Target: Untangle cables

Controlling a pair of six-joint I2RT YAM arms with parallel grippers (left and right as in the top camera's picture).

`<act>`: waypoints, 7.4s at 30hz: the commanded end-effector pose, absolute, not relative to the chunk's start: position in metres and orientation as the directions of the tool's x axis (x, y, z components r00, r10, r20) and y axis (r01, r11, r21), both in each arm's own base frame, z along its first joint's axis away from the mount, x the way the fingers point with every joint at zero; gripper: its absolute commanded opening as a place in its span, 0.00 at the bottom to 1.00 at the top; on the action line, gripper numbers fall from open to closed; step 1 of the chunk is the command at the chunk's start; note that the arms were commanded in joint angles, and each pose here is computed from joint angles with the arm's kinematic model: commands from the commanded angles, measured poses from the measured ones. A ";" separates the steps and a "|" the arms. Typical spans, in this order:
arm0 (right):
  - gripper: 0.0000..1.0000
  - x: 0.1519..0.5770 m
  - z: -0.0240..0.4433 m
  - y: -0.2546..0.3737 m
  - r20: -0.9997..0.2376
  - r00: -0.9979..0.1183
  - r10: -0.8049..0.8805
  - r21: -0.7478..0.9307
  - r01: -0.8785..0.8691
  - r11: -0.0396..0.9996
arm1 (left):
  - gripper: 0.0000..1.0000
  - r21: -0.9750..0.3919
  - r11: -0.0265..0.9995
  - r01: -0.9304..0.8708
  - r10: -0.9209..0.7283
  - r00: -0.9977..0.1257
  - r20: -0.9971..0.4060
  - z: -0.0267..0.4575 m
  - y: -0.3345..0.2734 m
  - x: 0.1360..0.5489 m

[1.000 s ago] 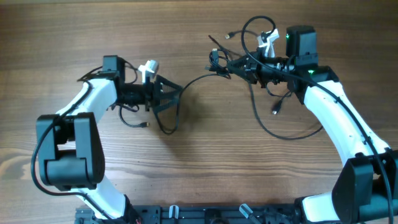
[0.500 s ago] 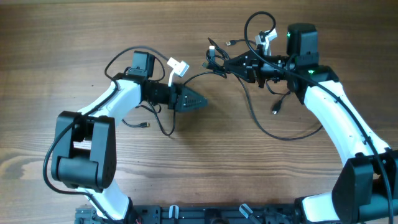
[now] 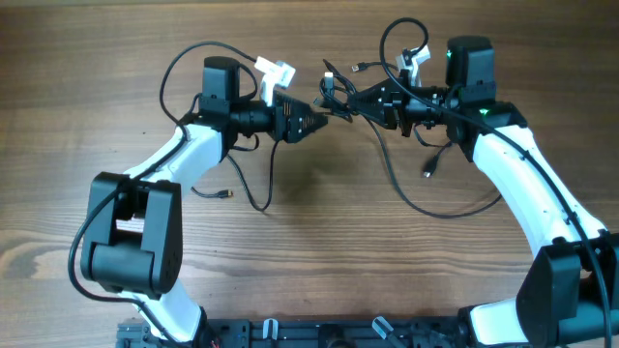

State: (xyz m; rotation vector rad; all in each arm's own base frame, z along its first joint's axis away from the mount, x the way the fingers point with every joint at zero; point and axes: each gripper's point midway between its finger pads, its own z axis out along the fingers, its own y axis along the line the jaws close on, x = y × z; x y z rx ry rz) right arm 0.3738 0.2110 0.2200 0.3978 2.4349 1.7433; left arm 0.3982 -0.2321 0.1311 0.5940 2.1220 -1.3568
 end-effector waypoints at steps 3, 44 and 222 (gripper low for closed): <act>0.04 0.378 0.236 0.217 0.116 -0.951 0.286 0.954 0.186 0.233 | 0.87 -0.666 0.491 0.561 0.036 -0.777 -0.628 0.128 -0.235 0.407; 0.04 0.387 0.273 0.269 -0.133 -0.948 0.290 0.975 -0.073 0.209 | 0.47 -0.536 0.097 -0.839 0.007 -0.538 0.843 0.204 -0.239 0.357; 0.62 0.296 0.068 0.398 -0.491 -0.862 -0.125 0.493 -0.394 0.776 | 0.23 0.031 0.682 -0.730 -0.699 -0.664 -0.266 0.093 0.033 0.386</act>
